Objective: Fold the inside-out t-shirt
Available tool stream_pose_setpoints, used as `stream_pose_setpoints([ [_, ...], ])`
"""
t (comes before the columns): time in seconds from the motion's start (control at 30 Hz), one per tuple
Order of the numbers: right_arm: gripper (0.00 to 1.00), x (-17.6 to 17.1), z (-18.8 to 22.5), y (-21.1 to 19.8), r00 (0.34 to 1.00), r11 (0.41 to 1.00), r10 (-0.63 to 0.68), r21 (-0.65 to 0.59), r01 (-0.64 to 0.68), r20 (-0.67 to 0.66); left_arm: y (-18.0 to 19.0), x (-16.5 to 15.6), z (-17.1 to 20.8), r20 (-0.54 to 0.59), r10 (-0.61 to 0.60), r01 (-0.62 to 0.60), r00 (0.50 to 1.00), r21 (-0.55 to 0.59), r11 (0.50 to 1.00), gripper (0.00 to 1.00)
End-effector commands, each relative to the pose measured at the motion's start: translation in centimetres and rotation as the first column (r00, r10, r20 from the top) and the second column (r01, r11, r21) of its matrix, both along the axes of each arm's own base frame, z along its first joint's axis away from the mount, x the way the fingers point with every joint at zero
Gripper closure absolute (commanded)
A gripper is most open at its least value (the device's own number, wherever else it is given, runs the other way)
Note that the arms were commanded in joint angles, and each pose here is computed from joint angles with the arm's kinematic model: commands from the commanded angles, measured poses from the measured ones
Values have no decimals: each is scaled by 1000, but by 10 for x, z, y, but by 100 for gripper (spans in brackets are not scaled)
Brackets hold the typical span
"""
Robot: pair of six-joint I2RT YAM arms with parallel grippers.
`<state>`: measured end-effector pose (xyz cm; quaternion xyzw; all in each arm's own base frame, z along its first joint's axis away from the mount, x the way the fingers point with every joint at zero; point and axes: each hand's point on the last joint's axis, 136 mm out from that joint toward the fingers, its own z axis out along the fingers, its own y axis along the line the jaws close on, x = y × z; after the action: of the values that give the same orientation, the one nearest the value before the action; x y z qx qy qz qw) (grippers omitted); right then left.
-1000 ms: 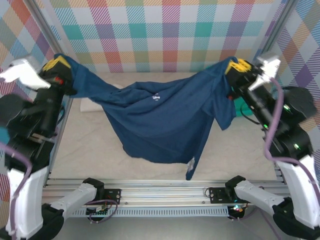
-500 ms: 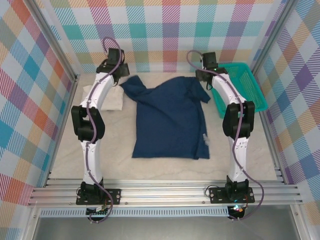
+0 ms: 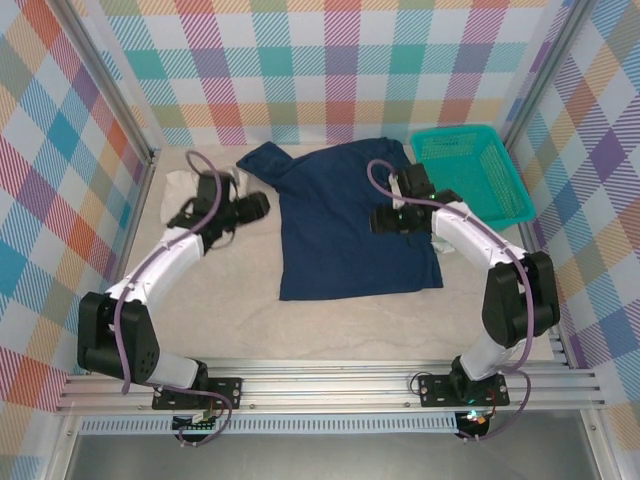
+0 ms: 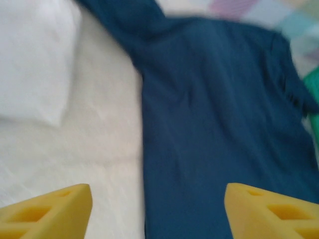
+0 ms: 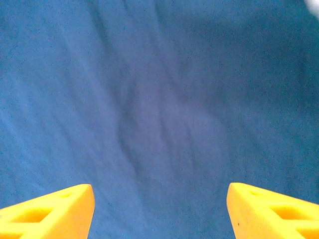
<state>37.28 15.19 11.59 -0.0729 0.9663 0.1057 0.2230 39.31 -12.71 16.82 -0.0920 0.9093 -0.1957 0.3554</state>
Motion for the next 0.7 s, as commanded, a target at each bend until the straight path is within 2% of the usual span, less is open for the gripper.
stream_pose_setpoints([
  [0.0, 30, -13, -23, 3, 995, 997, -43, 58, 49, -89, -37, -40, -63, -153, -119, 115, 981, -30, 993, 34],
  [0.1, 31, -13, -42, 4, 988, 996, -64, 53, 72, -142, -62, -59, -102, -243, -192, 193, 951, -18, 981, 40],
  [0.23, 34, -20, -66, -10, 969, 992, -124, -5, 126, -214, -78, -66, -119, -269, -235, 258, 934, 54, 965, 50],
  [0.33, 37, -31, -79, -16, 949, 989, -147, -29, 144, -278, -73, -77, -138, -331, -228, 281, 916, 123, 952, 58],
  [0.43, 43, -43, -90, -14, 931, 989, -146, -21, 148, -333, -68, -95, -155, -386, -230, 308, 894, 153, 939, 73],
  [0.47, 44, -47, -92, -11, 928, 989, -139, -5, 147, -345, -63, -105, -160, -416, -224, 317, 881, 168, 933, 84],
  [0.53, 46, -53, -95, -2, 922, 990, -114, 38, 137, -370, -48, -119, -166, -447, -186, 302, 875, 202, 932, 98],
  [0.67, 51, -67, -100, 24, 913, 992, -44, 89, 87, -405, -12, -143, -156, -425, -78, 214, 902, 281, 935, 100],
])
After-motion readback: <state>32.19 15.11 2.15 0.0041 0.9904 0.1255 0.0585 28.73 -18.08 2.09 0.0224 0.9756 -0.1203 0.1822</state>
